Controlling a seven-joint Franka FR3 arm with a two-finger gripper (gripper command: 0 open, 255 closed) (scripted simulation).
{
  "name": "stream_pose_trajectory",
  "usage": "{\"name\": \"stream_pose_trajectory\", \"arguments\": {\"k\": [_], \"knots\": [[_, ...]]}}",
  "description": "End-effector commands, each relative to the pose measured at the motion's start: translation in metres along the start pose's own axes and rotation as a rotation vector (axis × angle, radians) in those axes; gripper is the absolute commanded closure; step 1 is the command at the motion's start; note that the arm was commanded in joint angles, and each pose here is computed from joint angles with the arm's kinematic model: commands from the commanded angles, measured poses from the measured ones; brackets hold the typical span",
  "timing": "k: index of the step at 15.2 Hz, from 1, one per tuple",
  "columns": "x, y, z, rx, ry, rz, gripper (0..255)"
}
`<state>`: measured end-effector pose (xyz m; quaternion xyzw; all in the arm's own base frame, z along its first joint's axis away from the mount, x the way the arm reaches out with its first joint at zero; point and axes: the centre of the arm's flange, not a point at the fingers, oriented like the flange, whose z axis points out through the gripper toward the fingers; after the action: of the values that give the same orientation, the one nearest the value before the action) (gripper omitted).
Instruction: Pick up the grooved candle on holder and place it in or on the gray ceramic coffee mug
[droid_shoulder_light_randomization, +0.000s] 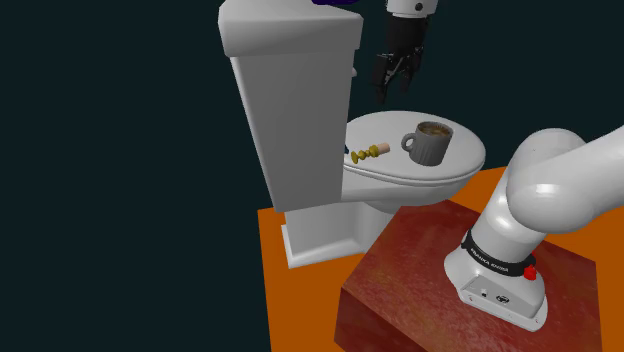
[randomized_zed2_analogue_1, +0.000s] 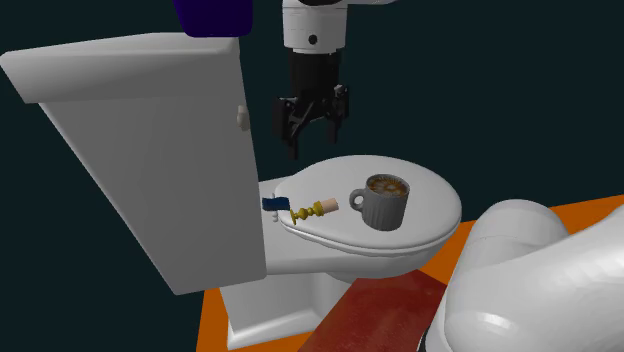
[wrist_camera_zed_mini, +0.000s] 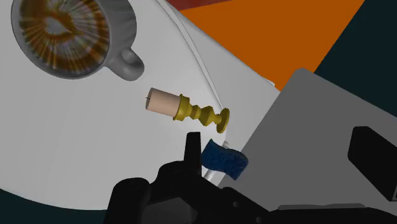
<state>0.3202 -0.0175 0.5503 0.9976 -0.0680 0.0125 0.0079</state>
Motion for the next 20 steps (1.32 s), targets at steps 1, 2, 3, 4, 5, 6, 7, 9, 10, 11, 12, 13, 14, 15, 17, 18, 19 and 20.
{"name": "stream_pose_trajectory", "arguments": {"k": [1, 2, 3, 4, 5, 6, 7, 9, 10, 11, 12, 13, 14, 15, 17, 18, 19, 20], "knots": [[0.0, 0.0, 0.0, 0.0, 0.0, 0.0, 0], [0.005, 0.005, 0.011, -0.004, -0.009, -0.007, 0], [0.01, 0.01, 0.023, -0.008, -0.018, -0.014, 0], [0.016, 0.015, 0.034, -0.011, -0.026, -0.021, 0], [0.021, 0.02, 0.045, -0.015, -0.035, -0.028, 0], [0.026, 0.026, 0.057, -0.019, -0.044, -0.035, 0], [0.031, 0.031, 0.068, -0.023, -0.053, -0.042, 0], [0.04, 0.041, 0.091, -0.031, -0.07, -0.056, 0], [0.045, 0.046, 0.102, -0.034, -0.079, -0.063, 0], [0.05, 0.051, 0.114, -0.038, -0.088, -0.07, 0], [0.055, 0.056, 0.125, -0.042, -0.096, -0.077, 0], [0.059, 0.062, 0.137, -0.046, -0.105, -0.084, 0], [0.064, 0.067, 0.148, -0.05, -0.114, -0.091, 0], [0.068, 0.072, 0.16, -0.054, -0.123, -0.098, 0], [0.077, 0.083, 0.183, -0.061, -0.14, -0.112, 0], [0.078, 0.084, 0.186, -0.062, -0.142, -0.114, 0], [0.077, 0.084, 0.191, -0.062, -0.142, -0.114, 0], [0.076, 0.084, 0.196, -0.062, -0.142, -0.114, 0]]}}
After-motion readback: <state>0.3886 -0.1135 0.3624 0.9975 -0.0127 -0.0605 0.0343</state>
